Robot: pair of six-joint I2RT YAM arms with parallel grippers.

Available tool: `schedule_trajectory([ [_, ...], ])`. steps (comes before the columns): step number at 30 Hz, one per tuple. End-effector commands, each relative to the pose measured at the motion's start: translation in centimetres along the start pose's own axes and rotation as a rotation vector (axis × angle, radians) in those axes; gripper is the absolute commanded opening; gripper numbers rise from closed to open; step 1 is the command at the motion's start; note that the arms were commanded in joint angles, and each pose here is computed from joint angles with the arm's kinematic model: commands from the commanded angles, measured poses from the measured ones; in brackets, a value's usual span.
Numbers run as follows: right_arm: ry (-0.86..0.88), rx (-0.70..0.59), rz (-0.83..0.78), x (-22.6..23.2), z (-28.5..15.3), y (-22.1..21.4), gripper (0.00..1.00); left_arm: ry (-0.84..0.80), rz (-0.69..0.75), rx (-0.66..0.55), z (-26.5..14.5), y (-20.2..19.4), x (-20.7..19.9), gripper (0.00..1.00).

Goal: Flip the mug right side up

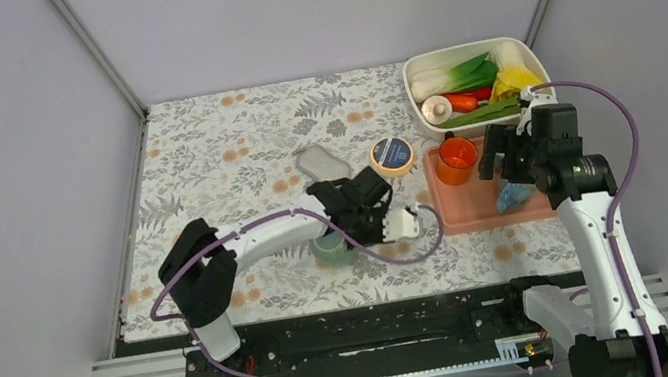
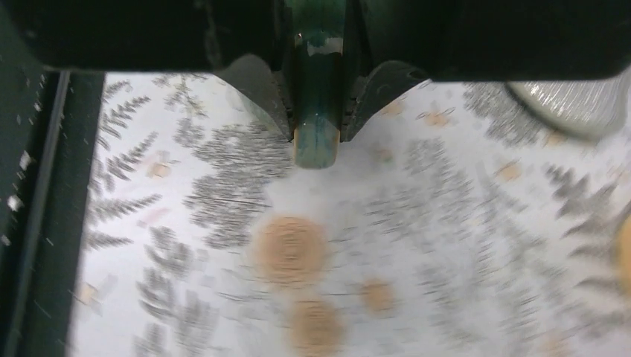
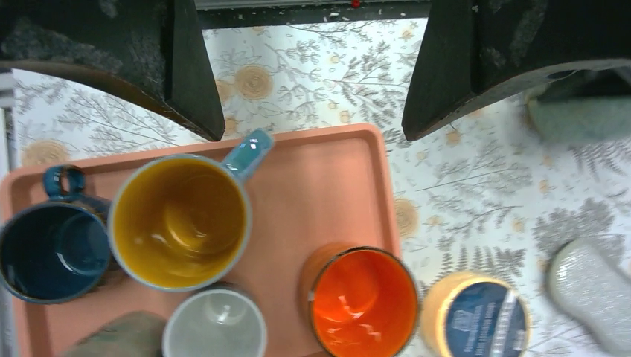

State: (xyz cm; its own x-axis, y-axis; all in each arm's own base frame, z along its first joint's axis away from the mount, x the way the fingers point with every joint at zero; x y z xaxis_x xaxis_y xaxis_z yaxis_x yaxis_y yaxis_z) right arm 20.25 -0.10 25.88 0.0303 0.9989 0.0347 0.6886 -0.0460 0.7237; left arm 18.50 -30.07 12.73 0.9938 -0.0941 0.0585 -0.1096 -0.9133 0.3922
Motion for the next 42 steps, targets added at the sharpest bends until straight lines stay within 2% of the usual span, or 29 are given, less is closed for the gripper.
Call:
schedule_trajectory([
  [1, 0.126, -0.077, 0.021, 3.0, -0.9, 0.4, 0.99, 0.206, -0.298, -0.353, -7.3, 3.6, 5.4, 0.0],
  [6, 0.275, -0.092, 0.004, 8.3, 0.9, -0.4, 1.0, 0.202, -0.613, -0.546, -10.2, 2.3, 9.1, 0.0],
  [10, 0.513, -0.12, -0.048, 14.6, 1.7, -1.4, 0.99, 0.175, -0.817, -0.699, -13.1, 1.1, 11.2, 0.0],
  [13, 0.689, -0.147, -0.098, 19.5, 1.6, -1.3, 0.99, 0.149, -0.919, -0.787, -15.7, 1.3, 12.0, 0.0],
  [18, 0.935, -0.237, 0.003, 23.9, 0.7, 0.5, 0.99, 0.099, -0.935, -0.889, -19.7, 2.6, 11.4, 0.0],
  [24, 0.937, -0.275, 0.055, 23.7, 0.3, 0.8, 0.99, 0.101, -0.884, -0.942, -24.1, 4.0, 10.7, 0.0],
  [34, 1.257, -0.379, 0.06, 25.2, -4.3, 1.7, 0.98, -0.067, -0.852, -0.987, -27.0, 6.3, 9.3, 0.0],
  [40, 1.318, -0.475, -0.034, 26.0, -6.9, 2.3, 0.88, -0.096, -0.833, -0.983, -26.7, 6.4, 8.8, 0.0],
  [41, 1.325, -0.486, -0.029, 26.0, -7.1, 2.5, 0.83, -0.094, -0.831, -0.984, -26.7, 6.4, 8.8, 0.0],
  [42, 1.335, -0.494, -0.024, 26.0, -7.3, 2.7, 0.73, -0.101, -0.829, -0.984, -26.6, 6.4, 8.7, 0.0],
])
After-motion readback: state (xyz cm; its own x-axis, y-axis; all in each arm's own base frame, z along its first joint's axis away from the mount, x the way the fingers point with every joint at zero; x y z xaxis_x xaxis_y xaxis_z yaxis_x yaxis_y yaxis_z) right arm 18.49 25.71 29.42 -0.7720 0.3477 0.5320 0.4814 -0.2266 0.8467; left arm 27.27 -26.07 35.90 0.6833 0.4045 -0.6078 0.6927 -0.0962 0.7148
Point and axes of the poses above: each gripper's point midway between its finger pads, its own z axis out along the fingers, its own x axis along the line the jaws close on, y = z × x, the point moved 7 cm from there along -z, back along the fingers, and after that the axes turned 10 degrees about -z, right-handed, at the moved point
